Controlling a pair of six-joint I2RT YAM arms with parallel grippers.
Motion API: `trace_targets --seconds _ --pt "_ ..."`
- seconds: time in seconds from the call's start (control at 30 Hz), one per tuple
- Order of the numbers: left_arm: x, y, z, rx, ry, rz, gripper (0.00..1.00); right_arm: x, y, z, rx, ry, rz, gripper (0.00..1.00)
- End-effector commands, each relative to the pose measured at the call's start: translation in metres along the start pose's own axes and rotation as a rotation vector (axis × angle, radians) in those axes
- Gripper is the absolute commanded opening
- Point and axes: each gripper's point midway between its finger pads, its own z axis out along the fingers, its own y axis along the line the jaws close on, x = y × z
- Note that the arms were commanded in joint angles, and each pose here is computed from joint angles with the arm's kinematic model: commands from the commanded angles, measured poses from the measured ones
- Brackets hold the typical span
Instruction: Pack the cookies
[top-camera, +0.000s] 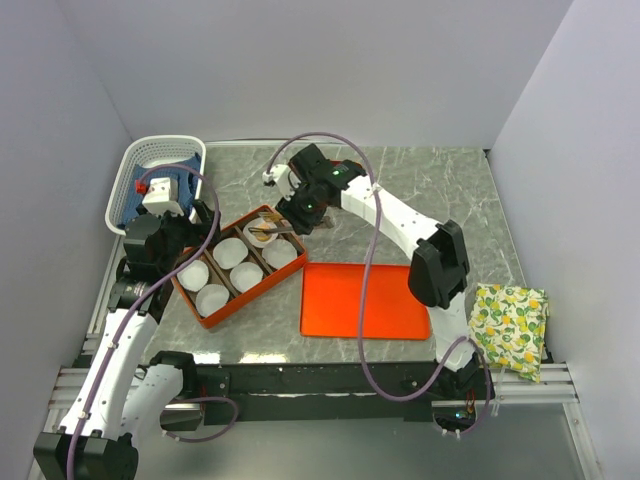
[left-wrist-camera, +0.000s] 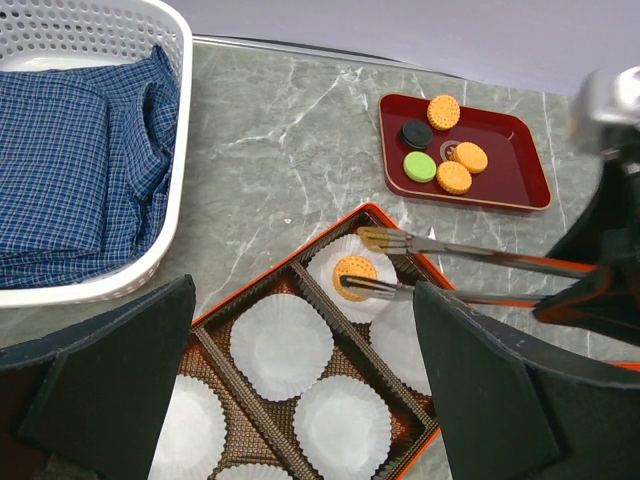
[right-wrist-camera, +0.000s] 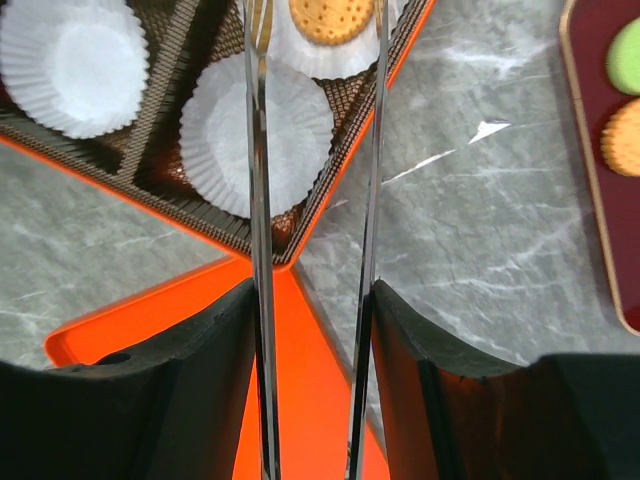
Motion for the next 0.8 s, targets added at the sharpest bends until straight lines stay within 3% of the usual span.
trace_targets --seconds 0.0,0.33,0.77 --pt "-0.015 -0.002 -0.002 0.007 -0.051 0.014 0.96 -0.035 0.004 -0.065 0.058 -0.151 -0.051 0.53" --pt "-0.014 -0.001 -0.002 0.003 -0.048 0.013 0.96 -0.034 -0.012 -0.101 0.101 -0.201 -0.021 0.52" --pt "-0.013 -0.002 -0.001 0.009 -0.042 0.013 0.96 0.039 -0.141 -0.121 0.224 -0.179 0.274 0.51"
